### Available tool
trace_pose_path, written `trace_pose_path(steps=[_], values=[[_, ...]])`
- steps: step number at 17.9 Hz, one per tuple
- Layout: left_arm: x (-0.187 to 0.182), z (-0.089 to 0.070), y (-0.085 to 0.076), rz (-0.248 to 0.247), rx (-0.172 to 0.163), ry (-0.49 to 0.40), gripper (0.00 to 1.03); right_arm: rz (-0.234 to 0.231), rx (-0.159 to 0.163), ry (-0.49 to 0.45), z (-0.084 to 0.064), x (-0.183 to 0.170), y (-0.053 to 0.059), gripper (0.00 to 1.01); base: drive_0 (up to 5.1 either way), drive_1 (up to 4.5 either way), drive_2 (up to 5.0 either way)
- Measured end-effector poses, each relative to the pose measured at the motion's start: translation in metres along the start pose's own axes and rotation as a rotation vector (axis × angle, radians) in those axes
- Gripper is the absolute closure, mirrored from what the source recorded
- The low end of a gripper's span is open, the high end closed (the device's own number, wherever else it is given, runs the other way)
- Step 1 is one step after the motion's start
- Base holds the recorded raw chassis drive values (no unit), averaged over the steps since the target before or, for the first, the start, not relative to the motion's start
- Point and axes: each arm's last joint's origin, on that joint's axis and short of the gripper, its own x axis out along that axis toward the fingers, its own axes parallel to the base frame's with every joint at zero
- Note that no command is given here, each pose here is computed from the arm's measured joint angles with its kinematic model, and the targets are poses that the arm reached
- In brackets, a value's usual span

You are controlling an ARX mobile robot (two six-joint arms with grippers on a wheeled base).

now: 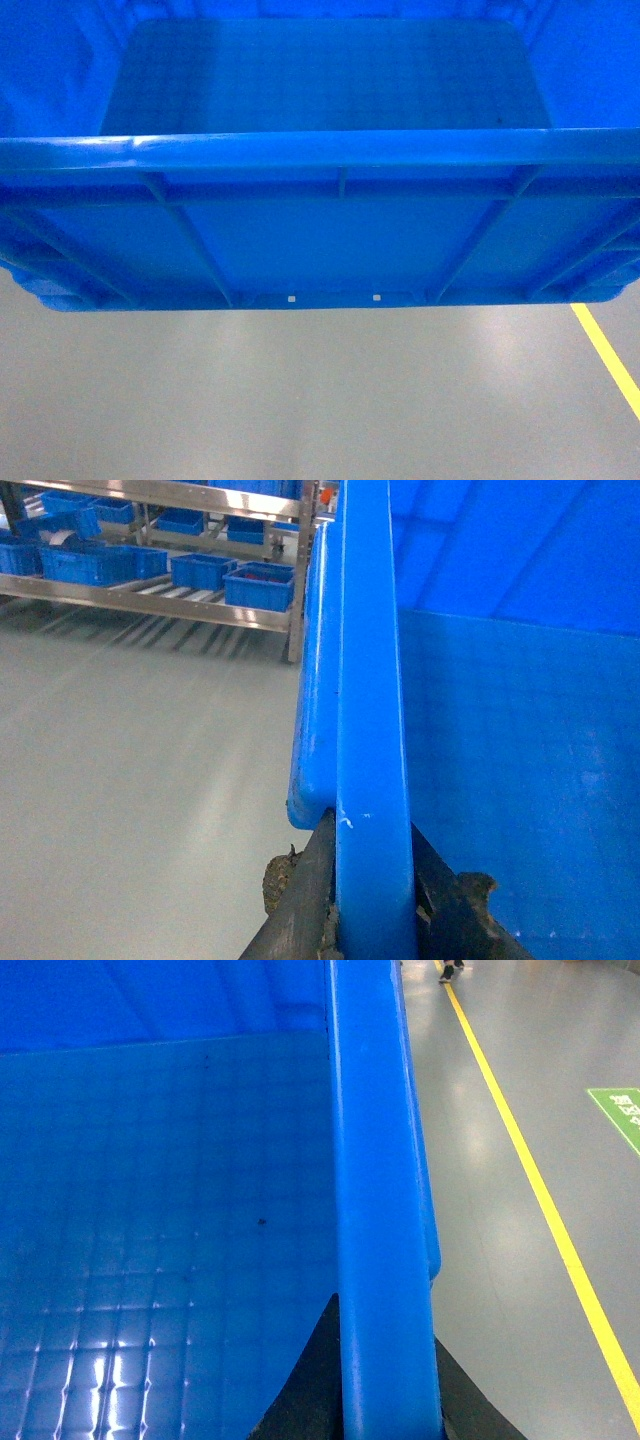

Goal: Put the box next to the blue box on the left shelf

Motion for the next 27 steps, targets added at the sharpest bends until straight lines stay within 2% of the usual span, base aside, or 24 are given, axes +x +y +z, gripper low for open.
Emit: trace_pose_path(steps=[27], values=[[0.0000,0.0002,0.0001,0.001,0.000,-0.003,0.95,0.002,0.000,-0.003,0.0004,-0.0002,0.0012,0.93,0.0,4.26,-4.3]])
